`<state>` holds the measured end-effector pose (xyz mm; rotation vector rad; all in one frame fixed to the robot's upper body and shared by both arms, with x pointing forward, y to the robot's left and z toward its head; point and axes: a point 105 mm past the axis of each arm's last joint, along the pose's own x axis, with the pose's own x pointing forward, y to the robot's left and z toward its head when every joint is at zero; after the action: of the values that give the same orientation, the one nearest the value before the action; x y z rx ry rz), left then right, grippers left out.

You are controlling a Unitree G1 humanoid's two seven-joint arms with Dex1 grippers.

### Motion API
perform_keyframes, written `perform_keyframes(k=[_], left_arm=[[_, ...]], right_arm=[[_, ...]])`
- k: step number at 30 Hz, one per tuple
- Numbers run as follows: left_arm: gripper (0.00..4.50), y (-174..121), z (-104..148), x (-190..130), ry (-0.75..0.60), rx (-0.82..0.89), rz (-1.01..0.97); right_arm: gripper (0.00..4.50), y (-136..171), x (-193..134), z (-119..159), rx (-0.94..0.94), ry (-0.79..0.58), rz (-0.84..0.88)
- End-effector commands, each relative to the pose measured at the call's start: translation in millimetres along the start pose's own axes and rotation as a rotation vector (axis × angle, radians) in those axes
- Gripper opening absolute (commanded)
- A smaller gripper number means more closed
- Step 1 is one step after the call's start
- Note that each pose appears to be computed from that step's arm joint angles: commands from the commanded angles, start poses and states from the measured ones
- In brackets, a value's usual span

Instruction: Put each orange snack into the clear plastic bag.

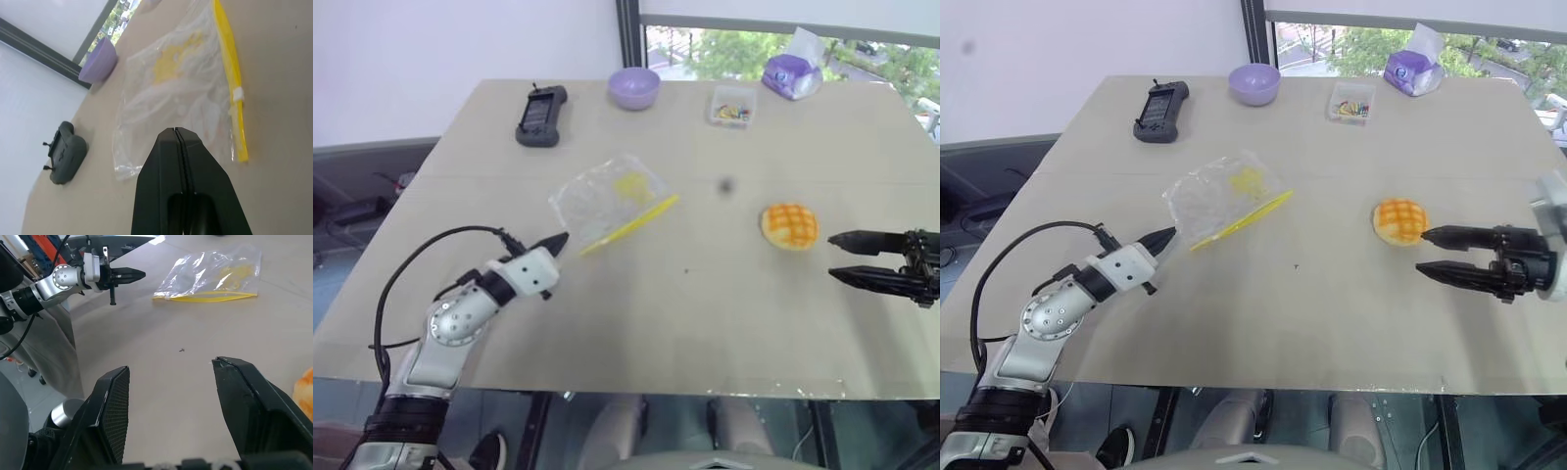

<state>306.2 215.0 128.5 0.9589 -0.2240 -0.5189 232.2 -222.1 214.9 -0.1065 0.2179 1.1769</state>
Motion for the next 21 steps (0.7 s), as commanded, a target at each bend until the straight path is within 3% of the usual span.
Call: perform_keyframes(k=[1,4,5,7,8,16,21], left_arm=[[0.26,3,-3,-6,0.029,0.095,-0.023],[1.21,6,-15,-8,0.089,0.186,-0.029],[1.95,9,-18,-7,0.103,0.205,-0.016],[2.30,18,-26,-5,0.142,0.234,0.014],[2.73,23,-32,-4,0.168,0.246,0.024],[2.73,37,-66,23,0.291,0.331,-0.017],[2.73,28,-65,52,0.259,0.412,-0.100]], right_arm=[[2.94,1,2,7,-0.038,-0.021,0.004],[2.94,1,3,6,-0.038,-0.024,0.000],[2.94,1,3,6,-0.038,-0.024,-0.001],[2.94,1,3,7,-0.039,-0.025,-0.002],[2.94,1,2,7,-0.040,-0.025,-0.003],[2.94,2,3,8,-0.039,-0.026,-0.005],[2.94,1,3,9,-0.043,-0.027,-0.007]])
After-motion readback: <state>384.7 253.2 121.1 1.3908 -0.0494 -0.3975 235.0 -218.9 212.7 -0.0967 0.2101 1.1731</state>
